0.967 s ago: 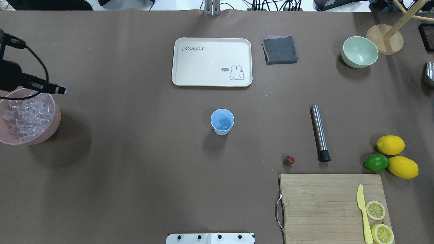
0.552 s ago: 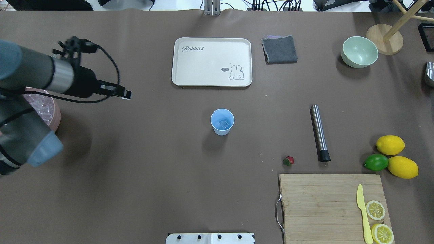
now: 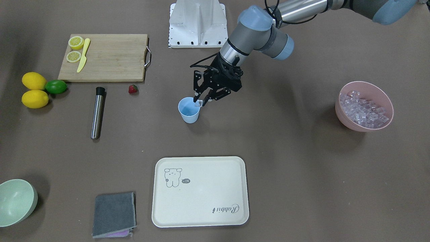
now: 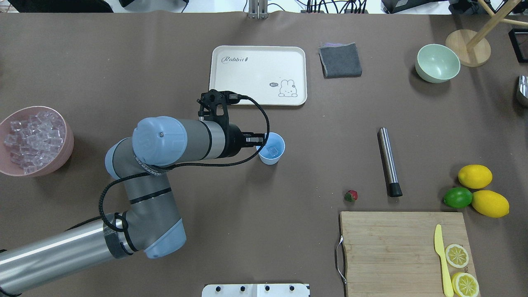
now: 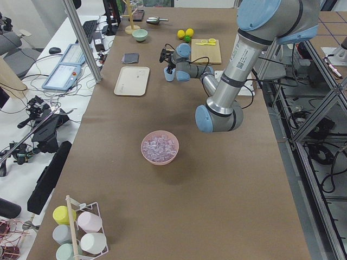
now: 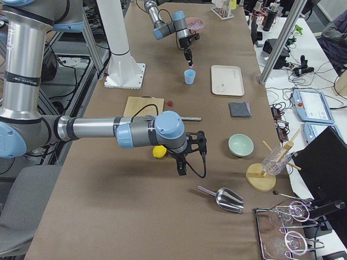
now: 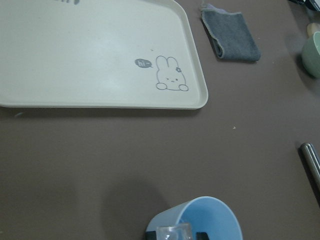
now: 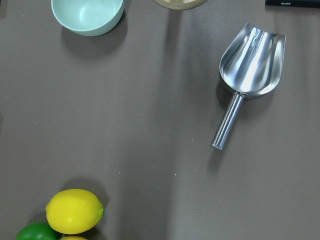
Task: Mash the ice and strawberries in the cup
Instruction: 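Open the left gripper to drop the ice cube into the cup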
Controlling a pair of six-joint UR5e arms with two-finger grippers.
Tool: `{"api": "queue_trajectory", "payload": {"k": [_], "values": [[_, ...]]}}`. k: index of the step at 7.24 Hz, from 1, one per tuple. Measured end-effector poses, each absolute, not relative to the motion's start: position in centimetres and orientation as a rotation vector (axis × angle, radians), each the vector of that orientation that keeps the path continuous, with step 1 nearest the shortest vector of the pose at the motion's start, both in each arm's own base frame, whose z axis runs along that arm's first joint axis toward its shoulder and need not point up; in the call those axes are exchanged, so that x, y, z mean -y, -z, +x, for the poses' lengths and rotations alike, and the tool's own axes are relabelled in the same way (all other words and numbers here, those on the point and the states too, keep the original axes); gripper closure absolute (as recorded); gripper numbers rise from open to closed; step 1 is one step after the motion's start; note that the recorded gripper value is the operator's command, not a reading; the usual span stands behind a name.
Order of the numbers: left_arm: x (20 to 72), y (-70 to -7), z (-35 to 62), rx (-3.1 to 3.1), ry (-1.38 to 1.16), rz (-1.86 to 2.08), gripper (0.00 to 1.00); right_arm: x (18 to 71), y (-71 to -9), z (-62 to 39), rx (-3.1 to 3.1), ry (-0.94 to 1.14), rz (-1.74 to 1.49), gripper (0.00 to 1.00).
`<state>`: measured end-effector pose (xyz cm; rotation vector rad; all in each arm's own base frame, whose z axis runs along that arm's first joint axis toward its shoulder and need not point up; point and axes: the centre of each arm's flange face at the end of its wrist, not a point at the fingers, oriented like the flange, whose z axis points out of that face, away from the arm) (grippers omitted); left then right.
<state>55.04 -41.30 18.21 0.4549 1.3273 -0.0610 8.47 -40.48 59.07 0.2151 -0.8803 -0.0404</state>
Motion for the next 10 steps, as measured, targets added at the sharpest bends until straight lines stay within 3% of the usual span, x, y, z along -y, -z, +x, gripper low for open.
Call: {"api": "queue_trajectory", "payload": {"k": [2, 3, 4, 5, 10], "values": [[40.2, -17.4, 56.3, -1.337, 0.056, 0.455, 1.00, 40.4, -59.6, 8.4, 0.885, 0.035, 0.204, 0.00], [39.9, -17.2, 56.5, -1.344, 0.063, 0.446, 0.65, 40.4, -59.7, 8.4, 0.885, 0.034, 0.201, 0.00], [39.9, -16.9, 56.6, -1.357, 0.092, 0.422, 0.24, 40.4, -59.8, 8.4, 0.886, 0.033, 0.200, 0.00], [39.9, -16.6, 56.6, -1.367, 0.120, 0.400, 0.03, 40.4, -59.8, 8.4, 0.886, 0.033, 0.200, 0.00], [40.2, -19.1, 55.7, -1.329, 0.108, 0.409, 0.01, 40.5, -59.7, 8.4, 0.886, 0.036, 0.205, 0.00]]}}
